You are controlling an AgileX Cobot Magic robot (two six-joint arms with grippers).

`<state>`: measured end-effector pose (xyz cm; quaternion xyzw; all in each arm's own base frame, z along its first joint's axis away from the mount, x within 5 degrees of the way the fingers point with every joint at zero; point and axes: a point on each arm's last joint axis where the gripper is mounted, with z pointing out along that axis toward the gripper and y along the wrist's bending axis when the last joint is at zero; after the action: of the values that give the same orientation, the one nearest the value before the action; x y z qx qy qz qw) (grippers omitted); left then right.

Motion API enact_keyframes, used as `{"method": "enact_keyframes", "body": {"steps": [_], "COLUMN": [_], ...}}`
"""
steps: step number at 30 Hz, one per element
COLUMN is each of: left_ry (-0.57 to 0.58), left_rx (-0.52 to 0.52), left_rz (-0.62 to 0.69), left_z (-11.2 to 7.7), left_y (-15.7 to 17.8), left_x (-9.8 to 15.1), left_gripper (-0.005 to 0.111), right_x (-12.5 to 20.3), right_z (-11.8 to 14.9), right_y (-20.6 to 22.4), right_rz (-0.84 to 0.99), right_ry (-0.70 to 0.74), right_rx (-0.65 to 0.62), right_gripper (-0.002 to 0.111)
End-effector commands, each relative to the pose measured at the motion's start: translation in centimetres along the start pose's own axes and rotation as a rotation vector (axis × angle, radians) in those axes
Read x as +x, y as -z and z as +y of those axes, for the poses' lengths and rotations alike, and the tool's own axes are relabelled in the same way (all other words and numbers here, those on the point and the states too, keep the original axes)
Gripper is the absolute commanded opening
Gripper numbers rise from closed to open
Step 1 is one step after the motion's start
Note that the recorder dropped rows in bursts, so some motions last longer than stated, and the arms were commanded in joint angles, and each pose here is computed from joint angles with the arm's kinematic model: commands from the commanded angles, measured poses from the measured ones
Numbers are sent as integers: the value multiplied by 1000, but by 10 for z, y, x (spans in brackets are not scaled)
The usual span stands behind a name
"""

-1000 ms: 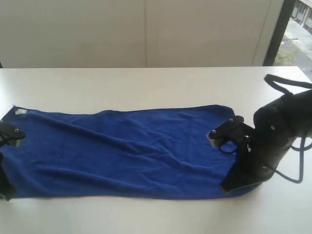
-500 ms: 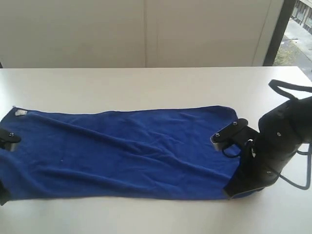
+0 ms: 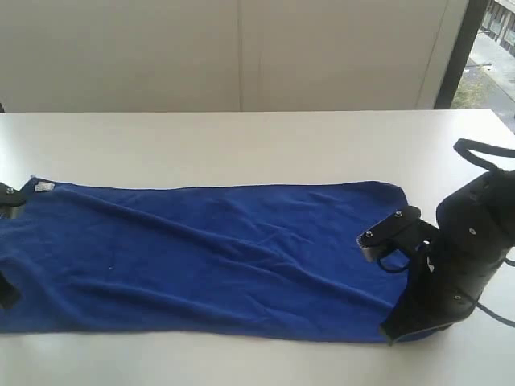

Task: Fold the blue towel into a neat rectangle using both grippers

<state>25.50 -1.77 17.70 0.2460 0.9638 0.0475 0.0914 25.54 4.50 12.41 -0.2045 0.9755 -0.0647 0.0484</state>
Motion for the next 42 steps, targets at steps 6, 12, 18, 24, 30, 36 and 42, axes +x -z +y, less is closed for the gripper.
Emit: {"method": "enact_keyframes", "body": {"steps": [6, 12, 18, 24, 30, 36, 42], "left_ry": [44, 57, 59, 64, 83, 117, 90], "left_rx": [7, 12, -3, -5, 4, 33, 91], "left_rz": [-19, -37, -81, -99, -118, -114, -138], "left_z": [-2, -2, 0, 0, -1, -3, -9], "left_y": [1, 1, 2, 2, 3, 3, 3], "left_x": [1, -1, -6, -7, -9, -9, -11], "left_gripper": [0, 0, 0, 0, 0, 0, 0], "right_x": [54, 49, 26, -14, -60, -89, -114], "right_z": [7, 1, -15, -28, -42, -85, -103], "right_y": [-10, 10, 49, 71, 48, 12, -8], "right_rz": [343, 249, 40, -195, -184, -139, -179], "right_ry": [-48, -67, -55, -48, -44, -156, -155], "right_rx": [-29, 18, 116, 176, 205, 132, -10], "right_gripper": [0, 0, 0, 0, 0, 0, 0]}}
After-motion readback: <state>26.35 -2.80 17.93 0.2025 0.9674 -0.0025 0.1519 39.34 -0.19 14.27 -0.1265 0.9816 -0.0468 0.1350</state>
